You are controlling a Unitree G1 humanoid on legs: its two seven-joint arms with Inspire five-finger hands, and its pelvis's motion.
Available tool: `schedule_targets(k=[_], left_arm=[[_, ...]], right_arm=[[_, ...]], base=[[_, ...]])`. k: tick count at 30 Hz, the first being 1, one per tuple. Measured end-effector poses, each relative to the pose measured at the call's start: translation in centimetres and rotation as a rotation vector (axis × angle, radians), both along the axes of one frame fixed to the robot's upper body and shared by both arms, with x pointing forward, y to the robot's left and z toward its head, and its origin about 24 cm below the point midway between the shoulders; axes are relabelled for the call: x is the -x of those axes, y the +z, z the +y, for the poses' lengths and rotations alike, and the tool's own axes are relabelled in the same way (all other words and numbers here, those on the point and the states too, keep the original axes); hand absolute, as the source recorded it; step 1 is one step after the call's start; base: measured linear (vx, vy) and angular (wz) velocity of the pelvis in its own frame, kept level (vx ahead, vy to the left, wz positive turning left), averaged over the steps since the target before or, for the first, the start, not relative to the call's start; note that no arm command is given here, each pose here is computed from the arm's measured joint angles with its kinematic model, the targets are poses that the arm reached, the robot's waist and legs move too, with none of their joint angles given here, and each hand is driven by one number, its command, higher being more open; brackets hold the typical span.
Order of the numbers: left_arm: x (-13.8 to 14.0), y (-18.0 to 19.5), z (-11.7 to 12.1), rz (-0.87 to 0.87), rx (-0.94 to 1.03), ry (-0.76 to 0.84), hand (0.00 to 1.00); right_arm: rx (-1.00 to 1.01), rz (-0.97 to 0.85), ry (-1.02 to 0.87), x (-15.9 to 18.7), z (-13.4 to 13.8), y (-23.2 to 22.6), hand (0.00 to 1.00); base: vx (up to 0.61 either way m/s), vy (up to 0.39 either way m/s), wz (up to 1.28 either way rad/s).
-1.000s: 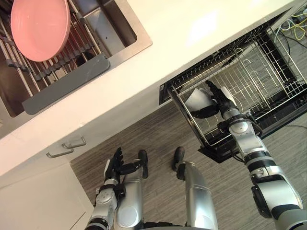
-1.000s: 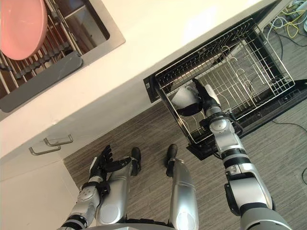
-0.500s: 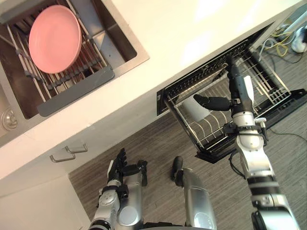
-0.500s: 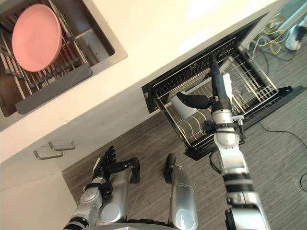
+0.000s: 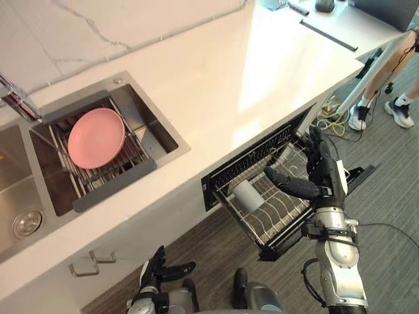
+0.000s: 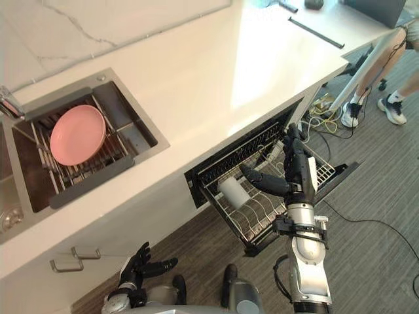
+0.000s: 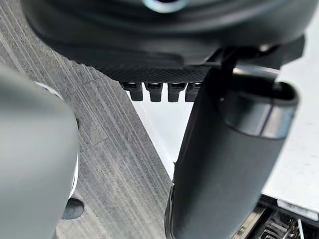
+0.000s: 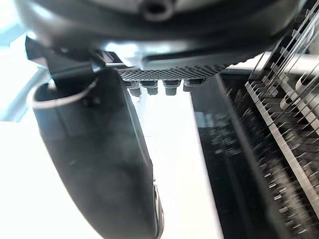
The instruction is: Walk over to the sink, pick up the cup, carry it to the dishwasher, place the cup inside the dishwasher, then close the dishwasher door
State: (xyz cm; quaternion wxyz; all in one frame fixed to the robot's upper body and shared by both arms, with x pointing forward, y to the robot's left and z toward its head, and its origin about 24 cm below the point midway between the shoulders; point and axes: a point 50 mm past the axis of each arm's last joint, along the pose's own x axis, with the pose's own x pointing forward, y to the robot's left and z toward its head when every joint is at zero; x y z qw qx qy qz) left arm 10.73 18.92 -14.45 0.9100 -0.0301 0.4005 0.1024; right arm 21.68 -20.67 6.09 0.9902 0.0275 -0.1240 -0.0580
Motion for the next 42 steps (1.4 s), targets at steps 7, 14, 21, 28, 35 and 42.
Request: schedule_targets(k=[7, 14, 21, 28, 35, 42], left_arm=[[0.5, -0.2, -0.2, 0.012, -0.001, 0.031, 1.00], [0.7, -0.2, -0.2, 0.002, 0.009, 0.030, 1.00], [0.8, -0.2, -0.5, -0.002, 0.017, 0.000, 1.00], [0.5, -0.1, 0.2, 0.013, -0.022, -0.037, 1.00], [0.4, 0.0, 2.2, 0.051, -0.077, -0.051, 1.00], [0.6, -0.2, 1.6, 0.062, -0.086, -0.068, 1.00]], right_arm=[[-0.069, 0.044, 0.107, 0.2, 2.8, -1.7, 1.00], [-0.079, 0.102, 0.140, 1.0, 3.5, -3.0, 1.00], [-0.034, 0.088, 0.005, 0.9, 0.7, -2.6, 1.00], [-0.041, 0.076, 0.012, 0.2, 2.4, -2.3, 1.00], [0.009, 0.057, -0.053, -0.2, 1.5, -1.7, 1.00], [0.046, 0.051, -0.118, -0.8, 0.0, -1.4, 1.00]], base=[[0.04, 0.048, 0.03], [-0.08, -0.001, 0.43], [-0.12, 0.105, 1.04], [0.06, 0.211, 0.36], [0.20, -0.033, 0.92], [0.19, -0.057, -0.01]])
